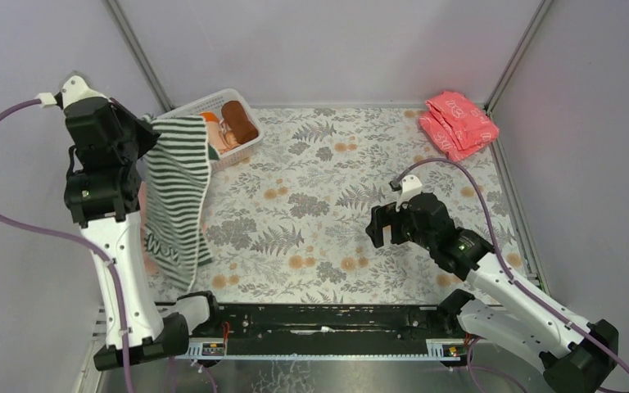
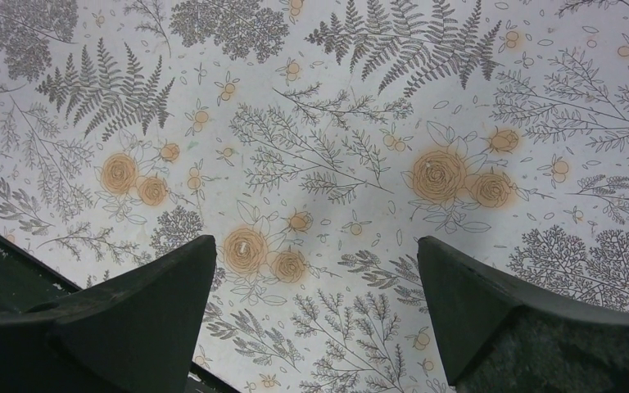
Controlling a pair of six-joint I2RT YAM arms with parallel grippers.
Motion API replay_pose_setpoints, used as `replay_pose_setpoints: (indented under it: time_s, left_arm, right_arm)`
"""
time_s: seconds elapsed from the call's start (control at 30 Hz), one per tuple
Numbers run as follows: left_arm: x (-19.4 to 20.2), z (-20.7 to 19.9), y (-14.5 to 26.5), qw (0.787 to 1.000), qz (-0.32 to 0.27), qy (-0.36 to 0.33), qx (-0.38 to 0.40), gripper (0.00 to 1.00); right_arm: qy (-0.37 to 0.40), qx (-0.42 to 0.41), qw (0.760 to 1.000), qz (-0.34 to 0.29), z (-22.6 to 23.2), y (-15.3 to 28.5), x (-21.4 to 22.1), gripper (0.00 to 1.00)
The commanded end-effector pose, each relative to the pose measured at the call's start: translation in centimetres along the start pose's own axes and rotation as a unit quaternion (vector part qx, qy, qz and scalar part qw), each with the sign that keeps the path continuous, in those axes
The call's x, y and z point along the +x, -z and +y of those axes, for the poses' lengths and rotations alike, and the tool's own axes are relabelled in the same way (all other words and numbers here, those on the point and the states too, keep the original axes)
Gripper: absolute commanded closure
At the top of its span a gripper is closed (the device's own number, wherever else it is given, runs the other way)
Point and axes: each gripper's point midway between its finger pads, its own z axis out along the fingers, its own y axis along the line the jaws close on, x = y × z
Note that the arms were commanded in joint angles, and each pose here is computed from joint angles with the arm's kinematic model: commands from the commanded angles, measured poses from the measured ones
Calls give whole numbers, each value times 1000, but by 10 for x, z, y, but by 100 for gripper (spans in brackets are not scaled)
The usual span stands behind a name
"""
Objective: Roll the towels
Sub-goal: Pick up the towel at the corner of the board, then place the towel at the center of the board.
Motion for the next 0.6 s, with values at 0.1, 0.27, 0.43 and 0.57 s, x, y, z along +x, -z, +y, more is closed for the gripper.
replay_pose_setpoints:
  time_s: [0.1, 0.27, 0.43, 0.57]
  left_arm:
    - [8, -128, 62, 955, 68, 45, 286, 100]
    - [48, -209, 84, 912, 120, 35, 390, 98]
    - [145, -288, 98, 873, 196, -19, 445, 84]
    - [242, -338, 112, 838, 261, -93, 470, 67]
  right_arm:
    - [-24, 11, 997, -73, -1, 19, -39, 1]
    - [-35, 34, 994, -102, -10, 30, -47, 1]
    - [-45, 65, 988, -129, -23, 44, -53, 1]
    - [-50, 93, 985, -139, -35, 50, -51, 1]
